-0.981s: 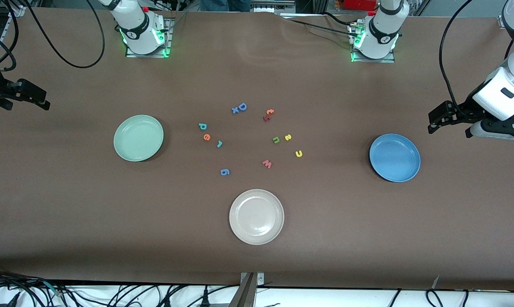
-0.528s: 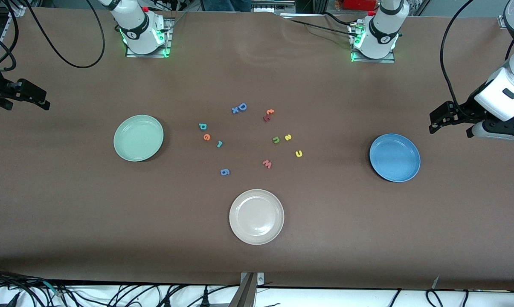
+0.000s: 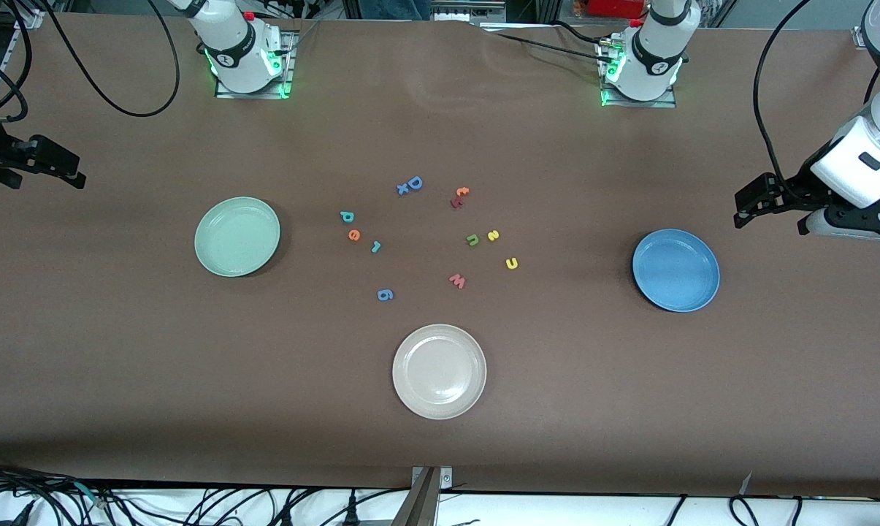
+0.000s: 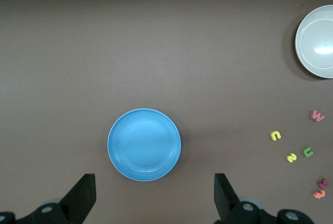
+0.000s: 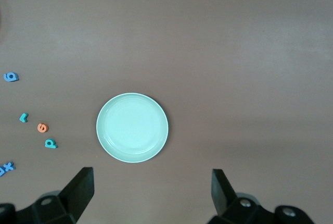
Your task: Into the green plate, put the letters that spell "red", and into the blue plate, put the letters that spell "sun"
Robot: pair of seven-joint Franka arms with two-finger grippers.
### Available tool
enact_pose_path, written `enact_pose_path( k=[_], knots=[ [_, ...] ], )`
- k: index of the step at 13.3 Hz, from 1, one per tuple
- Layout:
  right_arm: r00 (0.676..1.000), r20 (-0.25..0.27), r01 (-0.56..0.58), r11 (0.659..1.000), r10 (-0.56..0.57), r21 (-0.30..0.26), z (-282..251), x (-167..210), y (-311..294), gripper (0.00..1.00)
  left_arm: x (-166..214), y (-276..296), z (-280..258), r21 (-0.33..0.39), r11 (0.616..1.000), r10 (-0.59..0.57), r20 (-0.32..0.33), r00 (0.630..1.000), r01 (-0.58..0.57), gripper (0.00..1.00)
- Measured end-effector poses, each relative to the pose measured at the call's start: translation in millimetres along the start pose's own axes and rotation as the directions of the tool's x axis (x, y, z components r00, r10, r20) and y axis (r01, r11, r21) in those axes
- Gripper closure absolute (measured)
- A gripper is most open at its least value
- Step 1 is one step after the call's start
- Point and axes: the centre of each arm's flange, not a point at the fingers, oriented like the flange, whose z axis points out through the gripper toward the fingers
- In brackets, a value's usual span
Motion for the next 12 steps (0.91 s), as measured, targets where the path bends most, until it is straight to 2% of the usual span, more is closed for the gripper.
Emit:
enact_pose_path(
  k=[12],
  knots=[
    [1.000,0.000,0.000,1.000,0.000,0.000,0.0,0.0,0.0,0.00,0.0,0.2,-2.2,0.000,1.000,-0.001,-0.001,1.000,0.001,0.00]
  ],
)
